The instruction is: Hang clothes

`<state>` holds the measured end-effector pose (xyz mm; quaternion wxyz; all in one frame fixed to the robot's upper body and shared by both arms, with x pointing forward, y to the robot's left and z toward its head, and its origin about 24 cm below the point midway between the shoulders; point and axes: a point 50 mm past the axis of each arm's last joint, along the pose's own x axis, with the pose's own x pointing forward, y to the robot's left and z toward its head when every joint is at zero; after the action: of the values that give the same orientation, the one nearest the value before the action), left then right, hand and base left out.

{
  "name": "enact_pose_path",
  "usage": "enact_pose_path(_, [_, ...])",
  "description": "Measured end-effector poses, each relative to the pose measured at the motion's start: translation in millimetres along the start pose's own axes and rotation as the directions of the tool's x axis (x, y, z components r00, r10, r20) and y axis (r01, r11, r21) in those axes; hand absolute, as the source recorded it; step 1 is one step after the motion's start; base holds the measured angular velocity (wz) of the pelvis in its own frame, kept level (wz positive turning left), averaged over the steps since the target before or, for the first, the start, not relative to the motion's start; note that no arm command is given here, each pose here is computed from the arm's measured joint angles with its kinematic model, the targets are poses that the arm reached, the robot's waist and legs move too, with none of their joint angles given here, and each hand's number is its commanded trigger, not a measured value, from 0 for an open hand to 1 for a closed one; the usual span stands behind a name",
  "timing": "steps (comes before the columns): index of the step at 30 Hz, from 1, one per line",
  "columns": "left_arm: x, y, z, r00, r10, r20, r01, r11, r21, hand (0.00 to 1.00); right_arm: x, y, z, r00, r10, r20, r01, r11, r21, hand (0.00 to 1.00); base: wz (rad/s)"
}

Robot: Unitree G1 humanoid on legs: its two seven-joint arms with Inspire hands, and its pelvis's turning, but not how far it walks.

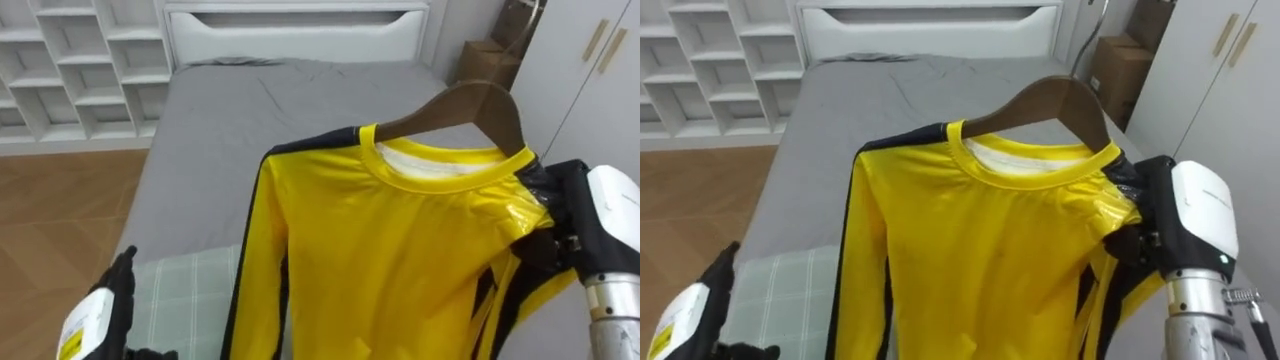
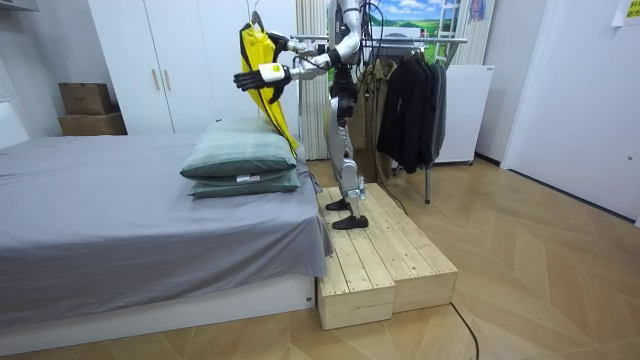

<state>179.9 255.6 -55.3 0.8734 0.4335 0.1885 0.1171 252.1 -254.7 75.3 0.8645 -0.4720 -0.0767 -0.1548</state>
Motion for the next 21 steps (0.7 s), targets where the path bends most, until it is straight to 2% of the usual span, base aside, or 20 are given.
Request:
enact_pose_path(5, [-22.4,-15.4,-43,0.982,-0.067,-0.179,0.07,0.997,0.012,0.0,-4,-8,1,1.0,-0.016,0.005,0.016,1.0,0.014,1.0,-0.05])
enact_pose_path(7, [-33.5,-23.4,-59,0.963,-0.1,-0.251,0.107,0.994,0.014,0.0,-7,-11,4,1.0,-0.022,0.014,0.021,0.999,0.028,1.0,-0.06])
enact_pose_path(9, [-54.1,-30.9,-81,0.927,-0.138,-0.35,0.148,0.989,0.001,0.0,-11,-12,6,1.0,-0.018,0.022,0.017,0.999,0.027,1.0,-0.03])
enact_pose_path(13, [-75.6,-35.2,-101,0.88,-0.167,-0.444,0.18,0.984,-0.013,0.0,-12,-11,5,1.0,-0.011,0.015,0.011,1.0,0.027,1.0,0.0])
enact_pose_path(16, [-93.8,-36.6,-122,0.817,-0.18,-0.548,0.201,0.979,-0.023,0.0,-12,-13,8,1.0,-0.011,0.027,0.01,0.999,0.03,1.0,0.01])
enact_pose_path(19, [-122.8,-40.8,-146,0.702,-0.213,-0.679,0.229,0.971,-0.068,0.0,-11,-18,16,0.998,-0.034,0.06,0.032,0.999,0.037,1.0,0.0])
enact_pose_path(21, [-132.1,-43.5,-151,0.659,-0.239,-0.713,0.241,0.965,-0.101,0.0,-12,-20,18,0.997,-0.042,0.07,0.04,0.998,0.039,1.0,0.0])
